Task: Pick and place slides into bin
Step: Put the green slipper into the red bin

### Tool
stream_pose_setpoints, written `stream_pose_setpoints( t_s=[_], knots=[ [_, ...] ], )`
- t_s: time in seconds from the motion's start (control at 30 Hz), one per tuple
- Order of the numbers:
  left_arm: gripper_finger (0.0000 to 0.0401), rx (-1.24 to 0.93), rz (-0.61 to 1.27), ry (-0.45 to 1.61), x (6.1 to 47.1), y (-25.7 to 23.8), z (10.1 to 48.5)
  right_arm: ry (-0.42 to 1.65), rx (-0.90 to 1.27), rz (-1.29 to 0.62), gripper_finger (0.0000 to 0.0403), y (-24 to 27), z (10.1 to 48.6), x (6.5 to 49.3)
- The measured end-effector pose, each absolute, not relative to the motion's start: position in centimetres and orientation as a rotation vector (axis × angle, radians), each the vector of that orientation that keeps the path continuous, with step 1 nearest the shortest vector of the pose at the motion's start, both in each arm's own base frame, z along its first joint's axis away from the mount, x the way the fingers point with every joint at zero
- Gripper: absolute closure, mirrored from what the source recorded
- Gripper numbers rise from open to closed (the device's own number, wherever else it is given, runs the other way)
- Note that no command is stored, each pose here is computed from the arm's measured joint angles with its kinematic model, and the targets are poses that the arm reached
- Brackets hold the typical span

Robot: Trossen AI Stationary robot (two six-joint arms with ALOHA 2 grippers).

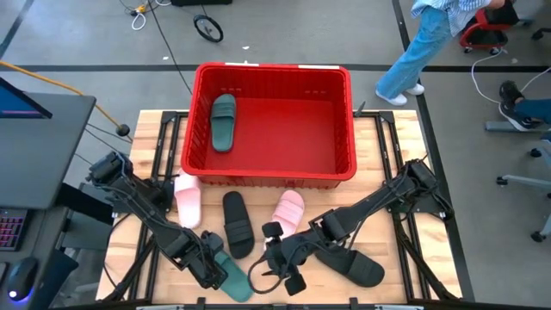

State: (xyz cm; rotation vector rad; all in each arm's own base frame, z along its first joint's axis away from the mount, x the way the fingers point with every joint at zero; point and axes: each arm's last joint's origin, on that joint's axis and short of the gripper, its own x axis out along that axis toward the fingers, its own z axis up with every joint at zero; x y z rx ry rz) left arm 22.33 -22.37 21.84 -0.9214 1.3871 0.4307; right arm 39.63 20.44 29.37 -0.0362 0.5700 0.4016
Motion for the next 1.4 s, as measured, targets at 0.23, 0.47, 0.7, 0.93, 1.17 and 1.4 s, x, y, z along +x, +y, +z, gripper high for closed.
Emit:
stream_pose_setpoints(
  t_s=[0.23,0.47,0.7,0.93,1.17,1.4],
  knots=[
    [0.0208,-0.888,0.522,1.418,22.9,-22.9,19.4,0.569,-0.043,0.397,0.0245,20.2,29.4,39.8],
    [0.0224,-0.947,0.553,1.439,23.2,-23.1,19.5,0.566,-0.058,0.395,0.0245,19.9,29.3,39.9],
    [0.0229,-0.987,0.528,1.427,24.2,-23.1,20.7,0.566,-0.061,0.388,0.0245,19.4,29.3,40.2],
    [0.0229,-0.952,0.560,1.435,24.4,-22.3,20.7,0.568,-0.061,0.403,0.0245,19.5,29.3,40.1],
    [0.0229,-0.955,0.552,1.426,25.1,-21.6,21.1,0.637,-0.278,0.658,0.0245,23.1,26.6,38.7],
    [0.0229,-0.967,0.518,1.405,25.9,-21.3,22.0,0.639,-0.477,0.679,0.0240,26.7,21.1,39.2]
  ],
)
